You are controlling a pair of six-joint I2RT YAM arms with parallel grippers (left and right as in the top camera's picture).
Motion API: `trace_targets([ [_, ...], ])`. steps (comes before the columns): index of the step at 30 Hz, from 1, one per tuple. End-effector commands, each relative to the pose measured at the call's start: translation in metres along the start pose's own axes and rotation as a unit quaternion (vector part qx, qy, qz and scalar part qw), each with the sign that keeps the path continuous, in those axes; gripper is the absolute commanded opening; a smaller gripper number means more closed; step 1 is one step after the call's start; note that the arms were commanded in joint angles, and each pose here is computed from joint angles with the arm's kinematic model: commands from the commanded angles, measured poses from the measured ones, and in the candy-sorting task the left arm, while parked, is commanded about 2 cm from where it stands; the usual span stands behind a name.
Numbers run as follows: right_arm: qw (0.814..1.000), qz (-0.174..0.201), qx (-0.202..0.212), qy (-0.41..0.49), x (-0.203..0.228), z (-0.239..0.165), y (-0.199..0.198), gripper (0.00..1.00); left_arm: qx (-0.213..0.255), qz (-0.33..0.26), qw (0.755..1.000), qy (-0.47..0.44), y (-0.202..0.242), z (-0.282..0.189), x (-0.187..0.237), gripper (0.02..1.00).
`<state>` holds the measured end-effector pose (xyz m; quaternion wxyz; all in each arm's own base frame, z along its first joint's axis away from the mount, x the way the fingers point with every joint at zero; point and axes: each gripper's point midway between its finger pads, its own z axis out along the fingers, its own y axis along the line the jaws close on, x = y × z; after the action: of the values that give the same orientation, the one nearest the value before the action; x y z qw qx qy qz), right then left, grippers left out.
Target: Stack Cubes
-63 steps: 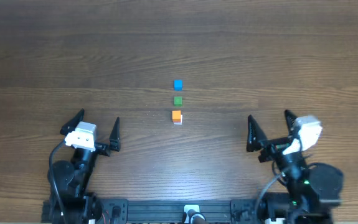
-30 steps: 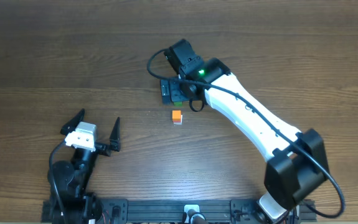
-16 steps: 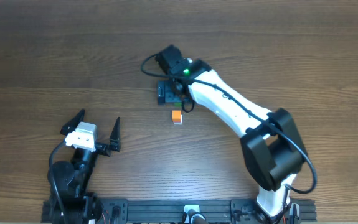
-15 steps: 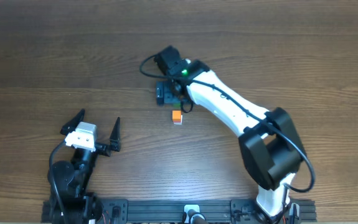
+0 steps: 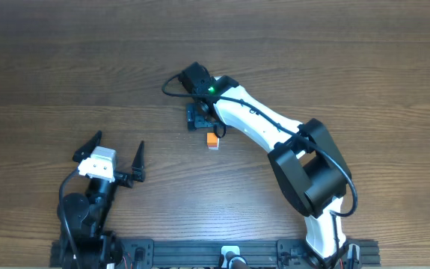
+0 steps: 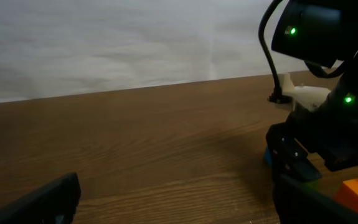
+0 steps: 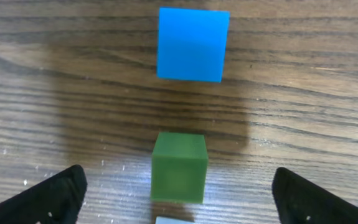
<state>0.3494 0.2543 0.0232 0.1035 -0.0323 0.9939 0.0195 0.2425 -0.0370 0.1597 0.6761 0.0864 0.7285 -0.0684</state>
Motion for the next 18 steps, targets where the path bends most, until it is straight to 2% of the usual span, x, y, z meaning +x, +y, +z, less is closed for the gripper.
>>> trace_targets([
  [1, 1.000, -0.003, 0.017, -0.004, -0.0065, 0.0123, -0.0046, 0.921, 0.002, 0.007, 1.000, -0.001, -0.0004, 0.0000, 0.0007, 1.000],
  [6, 1.000, -0.002, 0.018, -0.002, -0.0067, 0.0158, -0.0052, 0.851, 0.002, 0.007, 1.000, -0.001, -0.0004, 0.0000, 0.0007, 0.998],
  [8, 1.000, -0.002, 0.017, -0.003, -0.0071, 0.0158, -0.0050, 0.790, 0.002, 0.007, 1.000, -0.001, -0.0004, 0.0000, 0.0006, 1.000],
  [9, 1.000, -0.005, 0.016, -0.004, -0.0076, 0.0158, -0.0045, 0.713, 0.002, 0.007, 1.000, -0.001, -0.0004, 0.0000, 0.0006, 1.000],
  [11, 1.000, -0.007, 0.015, -0.006, -0.0086, 0.0158, -0.0039, 0.663, 0.002, 0.007, 1.000, -0.001, -0.0004, 0.0000, 0.0007, 1.000],
  [15, 1.000, -0.012, 0.009, -0.008, -0.0097, 0.0159, -0.0014, 0.595, 0.002, 0.007, 1.000, -0.001, -0.0004, 0.0000, 0.0007, 1.000],
  [18, 1.000, -0.015, 0.008, -0.007, -0.0096, 0.0159, -0.0010, 0.581, 0.002, 0.007, 1.000, -0.001, -0.0004, 0.0000, 0.0006, 1.000],
])
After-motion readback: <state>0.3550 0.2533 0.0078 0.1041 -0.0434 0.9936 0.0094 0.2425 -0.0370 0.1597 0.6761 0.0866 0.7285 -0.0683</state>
